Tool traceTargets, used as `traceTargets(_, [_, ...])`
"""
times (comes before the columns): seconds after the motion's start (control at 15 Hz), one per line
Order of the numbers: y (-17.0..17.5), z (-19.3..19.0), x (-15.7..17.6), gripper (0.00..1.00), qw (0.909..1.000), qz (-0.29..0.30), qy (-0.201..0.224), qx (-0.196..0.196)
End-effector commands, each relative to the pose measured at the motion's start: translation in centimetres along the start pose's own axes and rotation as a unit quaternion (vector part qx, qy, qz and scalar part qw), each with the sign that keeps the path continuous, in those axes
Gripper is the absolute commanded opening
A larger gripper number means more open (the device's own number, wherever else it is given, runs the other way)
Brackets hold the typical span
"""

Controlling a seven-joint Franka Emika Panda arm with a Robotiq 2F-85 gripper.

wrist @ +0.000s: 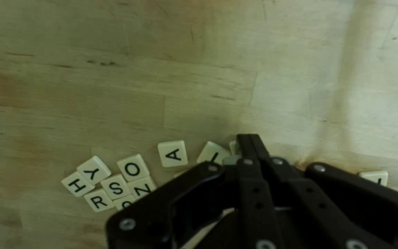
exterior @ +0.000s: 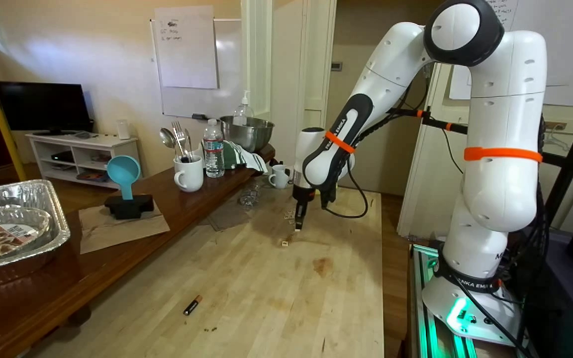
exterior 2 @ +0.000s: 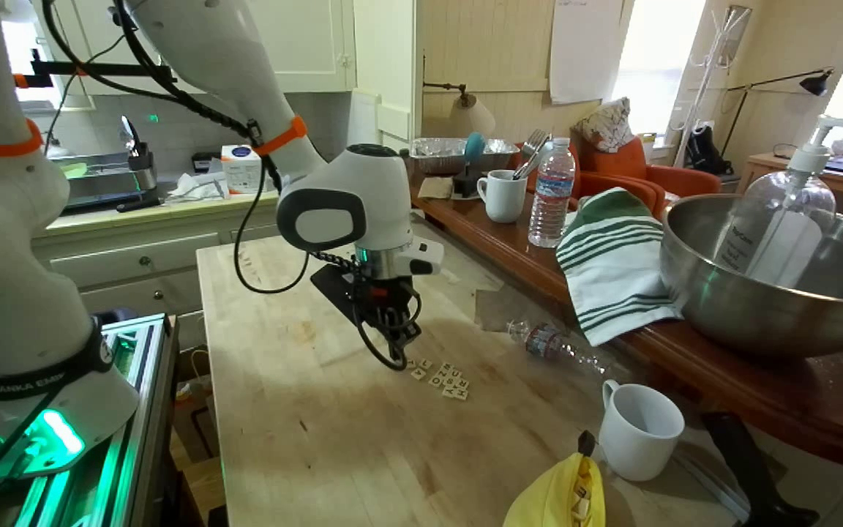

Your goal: Put 5 letter blocks in a line

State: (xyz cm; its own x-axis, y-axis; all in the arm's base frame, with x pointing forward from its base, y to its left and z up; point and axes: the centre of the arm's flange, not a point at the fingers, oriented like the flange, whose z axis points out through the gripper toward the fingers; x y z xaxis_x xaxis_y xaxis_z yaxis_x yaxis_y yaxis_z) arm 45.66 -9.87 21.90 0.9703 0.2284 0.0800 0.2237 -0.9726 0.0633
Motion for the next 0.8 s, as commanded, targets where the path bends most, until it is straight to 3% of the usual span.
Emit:
traceTargets(0.0, [0.1,1.6,0.9,0.0,1.0,0.0,0.001,-0.002])
traceTargets(0.73, [-3.4,1.5,2.1,0.0,0.9994,-0.012,-0.012,0.03])
